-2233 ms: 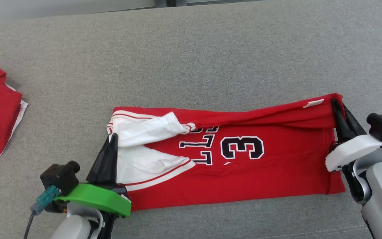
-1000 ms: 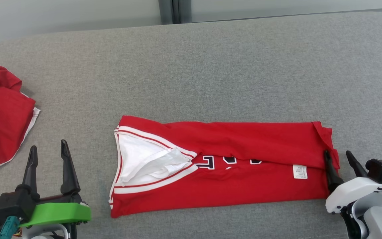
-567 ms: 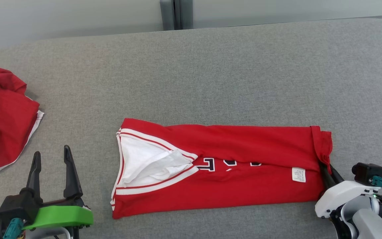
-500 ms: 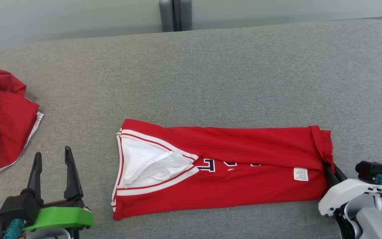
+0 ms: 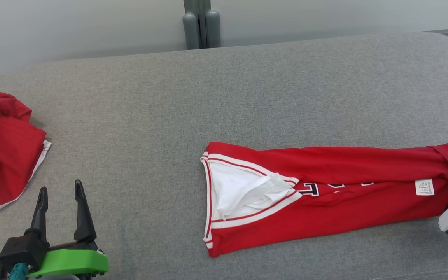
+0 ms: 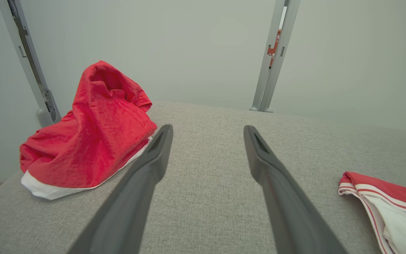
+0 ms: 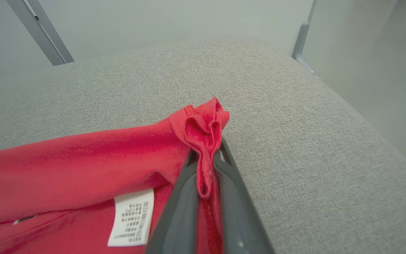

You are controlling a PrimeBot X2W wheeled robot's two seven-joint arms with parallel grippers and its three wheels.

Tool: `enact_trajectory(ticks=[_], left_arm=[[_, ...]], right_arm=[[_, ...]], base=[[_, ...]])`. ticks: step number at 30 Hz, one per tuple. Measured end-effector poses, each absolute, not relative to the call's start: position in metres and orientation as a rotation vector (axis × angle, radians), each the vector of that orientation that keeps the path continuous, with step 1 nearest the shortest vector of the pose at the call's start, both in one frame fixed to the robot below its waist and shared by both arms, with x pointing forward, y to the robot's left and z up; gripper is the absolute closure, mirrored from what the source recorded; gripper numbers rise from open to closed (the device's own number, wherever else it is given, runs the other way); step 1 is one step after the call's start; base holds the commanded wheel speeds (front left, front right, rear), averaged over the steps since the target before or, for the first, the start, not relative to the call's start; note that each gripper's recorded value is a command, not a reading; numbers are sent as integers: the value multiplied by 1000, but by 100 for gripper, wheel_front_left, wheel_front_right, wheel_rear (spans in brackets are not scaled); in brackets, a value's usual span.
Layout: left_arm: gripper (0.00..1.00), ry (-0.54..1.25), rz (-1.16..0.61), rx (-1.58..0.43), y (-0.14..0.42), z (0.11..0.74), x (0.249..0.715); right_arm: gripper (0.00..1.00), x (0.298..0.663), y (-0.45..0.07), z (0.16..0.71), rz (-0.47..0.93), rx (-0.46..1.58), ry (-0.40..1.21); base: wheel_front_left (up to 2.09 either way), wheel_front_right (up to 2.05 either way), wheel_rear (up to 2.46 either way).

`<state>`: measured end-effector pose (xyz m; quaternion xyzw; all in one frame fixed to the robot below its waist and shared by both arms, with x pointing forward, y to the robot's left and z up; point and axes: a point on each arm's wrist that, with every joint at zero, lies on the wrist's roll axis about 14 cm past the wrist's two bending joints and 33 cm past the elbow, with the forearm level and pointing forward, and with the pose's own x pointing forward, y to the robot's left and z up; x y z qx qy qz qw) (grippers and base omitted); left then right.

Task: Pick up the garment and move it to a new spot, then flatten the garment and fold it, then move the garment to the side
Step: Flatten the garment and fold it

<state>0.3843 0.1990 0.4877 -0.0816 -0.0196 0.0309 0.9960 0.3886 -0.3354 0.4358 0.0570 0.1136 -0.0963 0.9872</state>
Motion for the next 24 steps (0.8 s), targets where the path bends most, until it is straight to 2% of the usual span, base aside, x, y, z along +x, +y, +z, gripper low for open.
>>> enact_trajectory(ticks=[8, 24], left_arm=[[0, -40, 64, -168, 198, 489, 380], [0, -44, 76, -171, 202, 490, 373]], right_arm=[[100, 399, -306, 452, -114, 125, 166], [100, 408, -165, 483, 232, 232, 53]], base=[[0, 0, 0], [0, 0, 0]])
